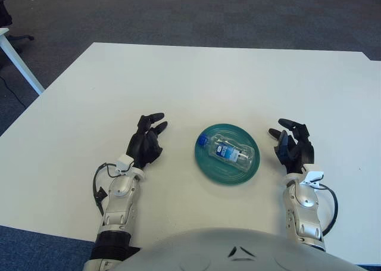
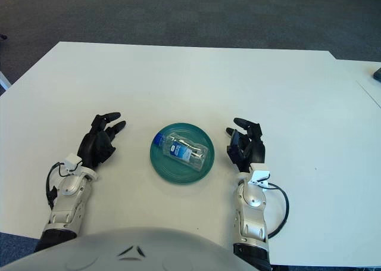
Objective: Put the bottle into the plate.
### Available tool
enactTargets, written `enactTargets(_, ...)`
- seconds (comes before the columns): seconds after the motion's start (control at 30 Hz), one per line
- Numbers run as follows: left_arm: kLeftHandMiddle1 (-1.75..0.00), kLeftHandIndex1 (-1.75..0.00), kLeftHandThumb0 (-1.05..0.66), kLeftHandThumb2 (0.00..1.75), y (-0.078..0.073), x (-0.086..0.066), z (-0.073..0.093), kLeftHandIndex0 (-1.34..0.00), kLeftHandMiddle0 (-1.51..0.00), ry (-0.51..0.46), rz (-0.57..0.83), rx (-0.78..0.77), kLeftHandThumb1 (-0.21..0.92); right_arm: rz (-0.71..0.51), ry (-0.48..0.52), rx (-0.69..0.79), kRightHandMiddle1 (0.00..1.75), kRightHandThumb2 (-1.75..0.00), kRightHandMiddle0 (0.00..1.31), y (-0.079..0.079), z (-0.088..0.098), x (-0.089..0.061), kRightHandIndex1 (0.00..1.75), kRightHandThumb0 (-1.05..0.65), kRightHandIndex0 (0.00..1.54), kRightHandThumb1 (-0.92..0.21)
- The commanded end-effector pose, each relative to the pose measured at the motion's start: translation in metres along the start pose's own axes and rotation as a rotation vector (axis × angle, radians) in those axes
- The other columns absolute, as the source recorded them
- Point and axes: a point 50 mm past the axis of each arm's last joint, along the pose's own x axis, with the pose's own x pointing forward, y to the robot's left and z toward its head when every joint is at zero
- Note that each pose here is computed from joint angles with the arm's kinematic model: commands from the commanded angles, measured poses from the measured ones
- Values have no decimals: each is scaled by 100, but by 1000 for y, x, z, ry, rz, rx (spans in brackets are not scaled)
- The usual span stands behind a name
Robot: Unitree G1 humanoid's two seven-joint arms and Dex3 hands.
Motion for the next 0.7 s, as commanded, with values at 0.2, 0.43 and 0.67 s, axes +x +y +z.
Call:
enactTargets(0.2, -39, -106, -58, 101, 6, -7, -12, 0, -37, 78, 4, -2, 92, -24, 52, -11, 114, -73, 13, -3, -11, 7, 83, -59, 49, -90)
enactTargets(0.43, -39, -106, -58, 101, 6, -7, -12, 0, -37, 78, 4, -2, 92, -33, 73, -15, 113, -72, 11, -5, -15, 9, 85, -57, 50, -90)
enactTargets(0.67, -39, -106, -58, 101, 6, -6, -12, 0, -37, 79, 4, -2, 92, -40, 79, -14, 115, -77, 11, -6, -16, 12, 90, -53, 51, -85)
